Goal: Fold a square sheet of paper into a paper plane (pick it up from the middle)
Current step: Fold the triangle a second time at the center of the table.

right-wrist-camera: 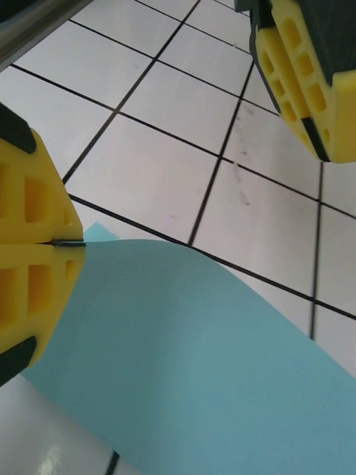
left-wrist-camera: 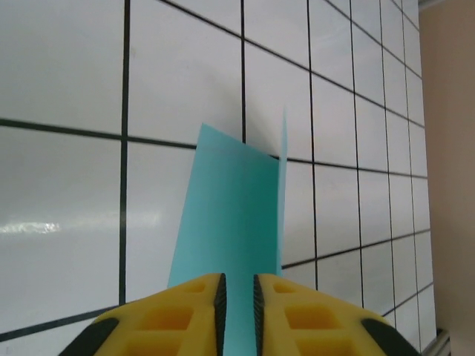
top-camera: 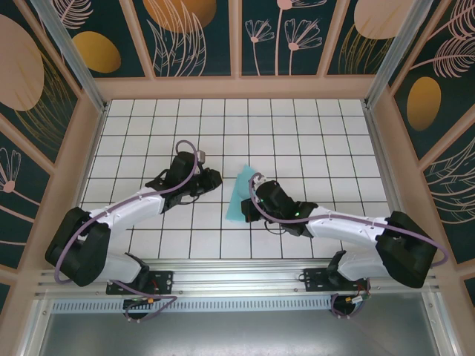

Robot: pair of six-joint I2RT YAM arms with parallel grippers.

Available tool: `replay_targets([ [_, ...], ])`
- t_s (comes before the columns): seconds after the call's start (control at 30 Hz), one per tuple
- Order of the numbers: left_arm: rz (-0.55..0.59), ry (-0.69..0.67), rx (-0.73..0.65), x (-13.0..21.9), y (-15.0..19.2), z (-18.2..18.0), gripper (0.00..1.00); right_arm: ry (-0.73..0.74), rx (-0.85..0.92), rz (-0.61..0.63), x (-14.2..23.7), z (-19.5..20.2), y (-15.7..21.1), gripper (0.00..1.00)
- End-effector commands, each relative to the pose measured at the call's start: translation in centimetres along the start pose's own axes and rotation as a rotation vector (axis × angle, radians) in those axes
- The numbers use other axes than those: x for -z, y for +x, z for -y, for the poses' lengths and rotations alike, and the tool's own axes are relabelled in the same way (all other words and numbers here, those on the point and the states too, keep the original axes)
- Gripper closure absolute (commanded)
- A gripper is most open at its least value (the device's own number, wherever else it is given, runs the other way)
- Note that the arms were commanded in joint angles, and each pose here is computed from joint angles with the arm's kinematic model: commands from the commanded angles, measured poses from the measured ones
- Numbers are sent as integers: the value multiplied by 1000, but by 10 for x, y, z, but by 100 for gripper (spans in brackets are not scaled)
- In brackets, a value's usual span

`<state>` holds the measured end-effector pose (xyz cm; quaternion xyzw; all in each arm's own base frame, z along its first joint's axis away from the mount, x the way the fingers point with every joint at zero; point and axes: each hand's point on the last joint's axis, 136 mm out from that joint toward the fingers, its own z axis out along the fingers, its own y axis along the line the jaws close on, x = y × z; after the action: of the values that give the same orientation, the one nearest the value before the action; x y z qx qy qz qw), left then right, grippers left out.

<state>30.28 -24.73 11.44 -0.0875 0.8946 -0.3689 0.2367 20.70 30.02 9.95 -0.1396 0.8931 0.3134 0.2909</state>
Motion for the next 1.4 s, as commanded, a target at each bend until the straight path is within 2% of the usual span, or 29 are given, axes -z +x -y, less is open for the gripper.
replay_targets([
  [0.0,-90,50,26,-9,22,-4,82,-65,-45,-42,-7,-7,11,100],
  [0.13,-187,73,68,-22,46,-12,88,-83,-63,-57,-14,-8,15,100],
  [0.37,-272,81,80,-36,71,-16,92,-63,-98,-81,-22,3,23,100],
  [0.73,-340,36,77,-45,94,-33,95,-55,-168,-88,-22,17,34,100],
  [0.93,-373,116,55,-39,101,-18,92,-69,-196,-79,-20,20,32,100],
  [1.37,-416,105,34,-42,115,-13,94,-98,-238,-56,-17,23,32,100],
])
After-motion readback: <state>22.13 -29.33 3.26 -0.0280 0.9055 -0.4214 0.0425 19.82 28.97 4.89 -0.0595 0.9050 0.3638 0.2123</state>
